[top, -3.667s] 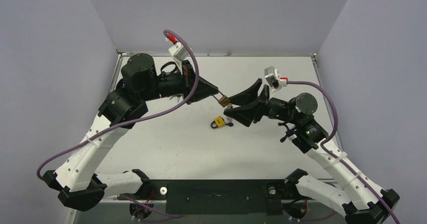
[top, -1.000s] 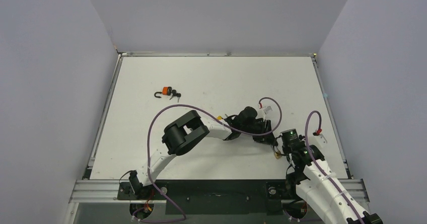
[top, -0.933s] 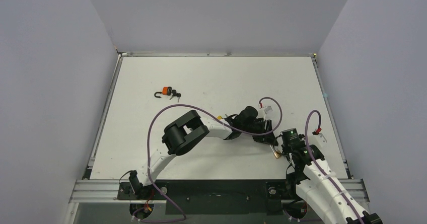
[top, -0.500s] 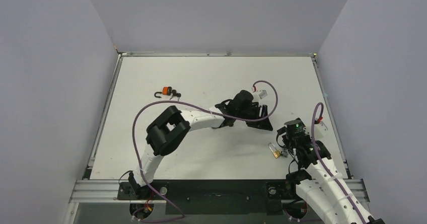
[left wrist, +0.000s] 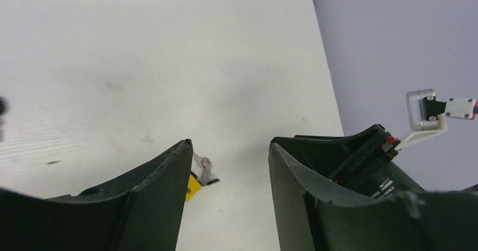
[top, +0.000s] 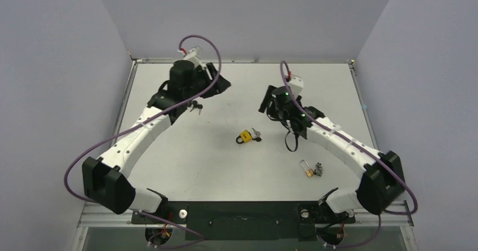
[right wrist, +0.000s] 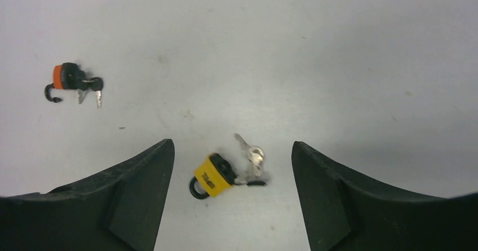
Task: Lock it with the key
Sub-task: Move the lock to the center of the board.
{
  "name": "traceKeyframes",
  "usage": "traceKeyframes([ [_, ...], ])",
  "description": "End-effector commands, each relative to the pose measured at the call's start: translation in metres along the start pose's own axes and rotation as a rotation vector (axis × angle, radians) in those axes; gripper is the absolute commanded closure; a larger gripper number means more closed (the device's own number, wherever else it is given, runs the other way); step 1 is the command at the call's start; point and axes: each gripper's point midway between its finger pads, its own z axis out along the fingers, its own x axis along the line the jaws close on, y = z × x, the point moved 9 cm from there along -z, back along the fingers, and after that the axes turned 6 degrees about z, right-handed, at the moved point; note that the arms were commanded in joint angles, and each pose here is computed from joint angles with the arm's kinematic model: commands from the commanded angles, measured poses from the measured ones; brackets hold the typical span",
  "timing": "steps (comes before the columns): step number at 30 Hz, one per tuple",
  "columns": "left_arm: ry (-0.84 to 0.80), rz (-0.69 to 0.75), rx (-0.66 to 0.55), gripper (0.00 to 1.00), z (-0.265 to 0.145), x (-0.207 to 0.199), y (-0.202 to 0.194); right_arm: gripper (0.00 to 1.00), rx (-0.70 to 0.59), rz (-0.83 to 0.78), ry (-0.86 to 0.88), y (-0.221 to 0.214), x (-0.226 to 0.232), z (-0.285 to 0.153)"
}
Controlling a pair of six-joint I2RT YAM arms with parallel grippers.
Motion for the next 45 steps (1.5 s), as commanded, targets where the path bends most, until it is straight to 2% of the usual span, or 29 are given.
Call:
traceKeyframes([
  [1, 0.22, -0.031, -0.031, 0.5, -0.047, 0.046, 0.014, 0.29, -0.029, -0.234, 0.272, 0.012, 0.082, 0.035],
  [2, 0.243, -0.049, -0.039, 0.5, -0.054, 0.056, 0.019, 0.3, 0.015, -0.278, 0.283, -0.003, 0.091, 0.052],
  [3, 0.26, -0.058, -0.058, 0.5, -0.062, 0.062, 0.025, 0.3, -0.007, -0.311, 0.321, 0.005, 0.108, 0.053],
  [4, 0.268, -0.061, -0.055, 0.5, -0.069, 0.063, 0.026, 0.31, 0.035, -0.35, 0.332, -0.01, 0.115, 0.068],
  [7, 0.292, -0.058, -0.073, 0.5, -0.082, 0.067, 0.032, 0.32, 0.041, -0.416, 0.429, -0.009, 0.153, 0.084],
  [8, 0.294, -0.06, -0.072, 0.5, -0.085, 0.067, 0.033, 0.32, 0.087, -0.444, 0.448, -0.023, 0.158, 0.097],
  [10, 0.297, -0.064, -0.081, 0.49, -0.093, 0.067, 0.036, 0.33, 0.083, -0.468, 0.521, -0.019, 0.187, 0.106],
  [15, 0.311, -0.08, -0.102, 0.46, -0.107, 0.07, 0.043, 0.34, 0.159, -0.519, 0.606, -0.048, 0.217, 0.145],
  [16, 0.309, -0.086, -0.108, 0.46, -0.109, 0.069, 0.044, 0.35, 0.143, -0.512, 0.636, -0.044, 0.228, 0.144],
  [21, 0.307, -0.106, -0.14, 0.46, -0.116, 0.067, 0.051, 0.35, 0.192, -0.487, 0.694, -0.081, 0.247, 0.18],
  [31, 0.32, -0.133, -0.143, 0.45, -0.125, 0.074, 0.06, 0.4, 0.156, -0.28, 0.771, -0.11, 0.267, 0.224],
  [35, 0.321, -0.14, -0.143, 0.44, -0.127, 0.077, 0.067, 0.45, 0.15, -0.218, 0.793, -0.117, 0.273, 0.229],
  [45, 0.278, -0.173, -0.139, 0.44, -0.121, 0.079, 0.073, 0.54, 0.163, -0.223, 0.74, -0.131, 0.276, 0.222],
])
